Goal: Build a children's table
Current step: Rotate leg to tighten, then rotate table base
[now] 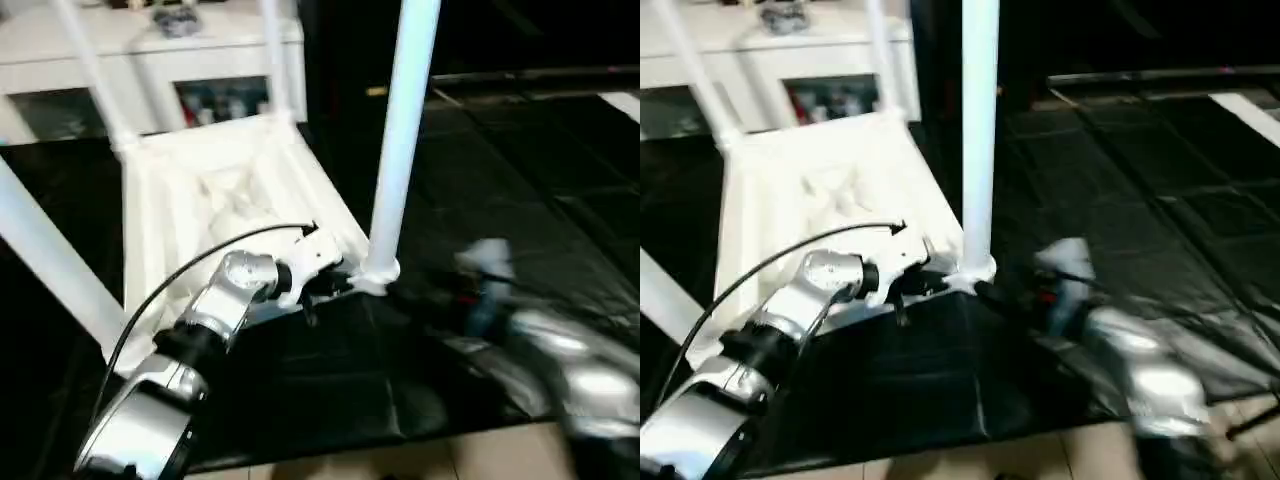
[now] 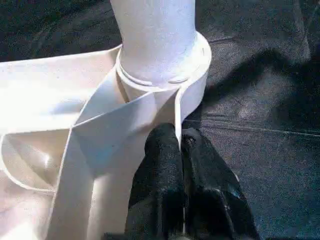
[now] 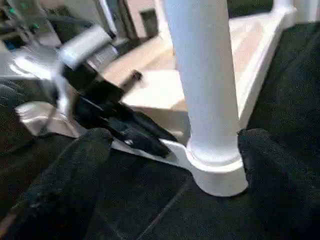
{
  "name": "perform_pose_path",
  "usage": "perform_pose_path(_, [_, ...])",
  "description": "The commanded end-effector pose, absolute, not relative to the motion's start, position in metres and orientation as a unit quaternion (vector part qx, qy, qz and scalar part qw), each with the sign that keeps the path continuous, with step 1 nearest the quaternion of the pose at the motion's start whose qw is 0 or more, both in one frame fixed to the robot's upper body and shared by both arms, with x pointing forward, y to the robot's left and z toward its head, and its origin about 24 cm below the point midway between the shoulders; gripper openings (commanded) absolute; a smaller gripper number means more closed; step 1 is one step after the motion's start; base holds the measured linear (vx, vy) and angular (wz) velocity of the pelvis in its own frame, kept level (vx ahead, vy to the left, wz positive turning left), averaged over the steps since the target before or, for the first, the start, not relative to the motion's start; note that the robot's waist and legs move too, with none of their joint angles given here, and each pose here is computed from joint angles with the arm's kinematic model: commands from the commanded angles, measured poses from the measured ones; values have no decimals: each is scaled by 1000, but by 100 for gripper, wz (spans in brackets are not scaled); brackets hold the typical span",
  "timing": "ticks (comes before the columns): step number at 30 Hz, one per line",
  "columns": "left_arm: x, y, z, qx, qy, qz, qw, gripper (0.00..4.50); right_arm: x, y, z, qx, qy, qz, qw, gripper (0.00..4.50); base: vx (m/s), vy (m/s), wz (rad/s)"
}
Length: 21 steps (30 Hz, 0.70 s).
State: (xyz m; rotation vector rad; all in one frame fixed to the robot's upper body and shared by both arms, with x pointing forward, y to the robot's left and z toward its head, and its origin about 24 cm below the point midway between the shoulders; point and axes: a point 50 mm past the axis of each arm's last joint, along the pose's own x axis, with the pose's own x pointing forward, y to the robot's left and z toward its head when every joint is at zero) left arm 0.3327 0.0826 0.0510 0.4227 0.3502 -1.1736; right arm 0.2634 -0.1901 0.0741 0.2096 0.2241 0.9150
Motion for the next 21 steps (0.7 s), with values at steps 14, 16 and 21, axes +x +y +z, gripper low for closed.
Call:
perform_pose_path(14, [286,90,83,55,94,-536,837,137,266,-152,114,189,19,530,827,450,0,0,0])
perform_pose_path(16, [272,94,80,35,105,-535,838,146,270,-144,119,197,4,527,827,450,0,0,0])
perform_pose_path(21, [237,107,70,-24,127,-515,848,190,280,-129,120,203,-7,512,835,450,0,0,0])
